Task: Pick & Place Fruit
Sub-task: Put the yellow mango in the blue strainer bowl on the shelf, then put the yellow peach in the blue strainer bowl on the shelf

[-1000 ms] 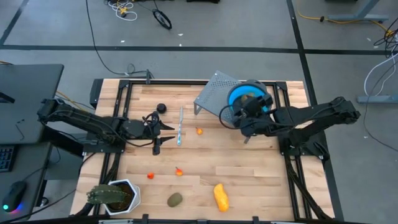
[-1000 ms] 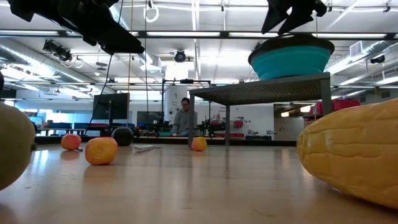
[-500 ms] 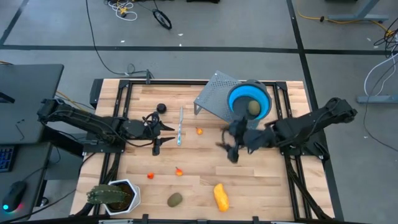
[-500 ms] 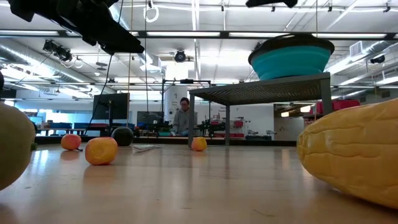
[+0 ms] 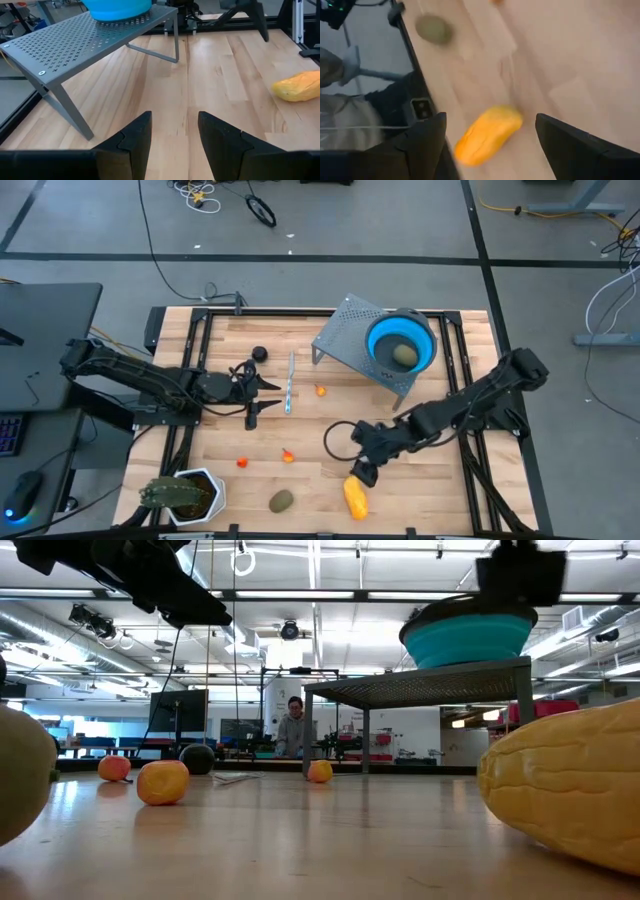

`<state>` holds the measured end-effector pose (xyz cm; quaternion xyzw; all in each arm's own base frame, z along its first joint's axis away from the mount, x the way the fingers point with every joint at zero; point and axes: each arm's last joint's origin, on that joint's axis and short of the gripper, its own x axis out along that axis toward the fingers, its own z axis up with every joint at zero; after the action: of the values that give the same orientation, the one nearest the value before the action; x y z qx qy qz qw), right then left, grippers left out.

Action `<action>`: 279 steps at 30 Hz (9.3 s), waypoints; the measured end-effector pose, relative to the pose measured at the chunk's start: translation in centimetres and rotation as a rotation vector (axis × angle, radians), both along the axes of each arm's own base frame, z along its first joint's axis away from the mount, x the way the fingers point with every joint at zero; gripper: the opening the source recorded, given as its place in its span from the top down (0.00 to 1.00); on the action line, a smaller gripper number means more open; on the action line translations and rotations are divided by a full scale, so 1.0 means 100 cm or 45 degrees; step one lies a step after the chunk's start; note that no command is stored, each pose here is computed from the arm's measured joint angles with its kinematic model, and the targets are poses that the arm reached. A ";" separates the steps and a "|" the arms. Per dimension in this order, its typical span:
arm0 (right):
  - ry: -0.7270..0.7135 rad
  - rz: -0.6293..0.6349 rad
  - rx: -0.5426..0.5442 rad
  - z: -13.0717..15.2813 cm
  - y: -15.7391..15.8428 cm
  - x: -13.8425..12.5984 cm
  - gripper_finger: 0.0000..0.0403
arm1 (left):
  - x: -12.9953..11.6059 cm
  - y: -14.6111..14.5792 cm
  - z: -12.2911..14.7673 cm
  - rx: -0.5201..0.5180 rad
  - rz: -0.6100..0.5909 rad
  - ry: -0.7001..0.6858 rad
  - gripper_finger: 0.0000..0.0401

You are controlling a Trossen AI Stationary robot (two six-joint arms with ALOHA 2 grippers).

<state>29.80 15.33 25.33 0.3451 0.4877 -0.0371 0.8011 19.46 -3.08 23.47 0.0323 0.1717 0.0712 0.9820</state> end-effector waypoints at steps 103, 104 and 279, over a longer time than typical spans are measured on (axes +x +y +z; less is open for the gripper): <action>-0.200 0.211 -0.883 -0.087 -0.002 0.058 0.24 | 0.001 0.017 -0.006 -0.140 -0.070 0.088 0.58; -0.197 0.212 -0.883 -0.087 -0.003 0.058 0.25 | 0.001 0.015 -0.006 -0.165 -0.084 0.091 0.58; -0.363 -0.220 -1.565 0.064 -0.136 -0.104 0.27 | 0.050 -0.005 0.018 -0.150 0.051 -0.328 0.58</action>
<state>19.44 1.74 31.71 -0.1379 0.2364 -0.3285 0.9040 24.42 -3.54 25.22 -0.0383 0.0488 0.0842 0.9945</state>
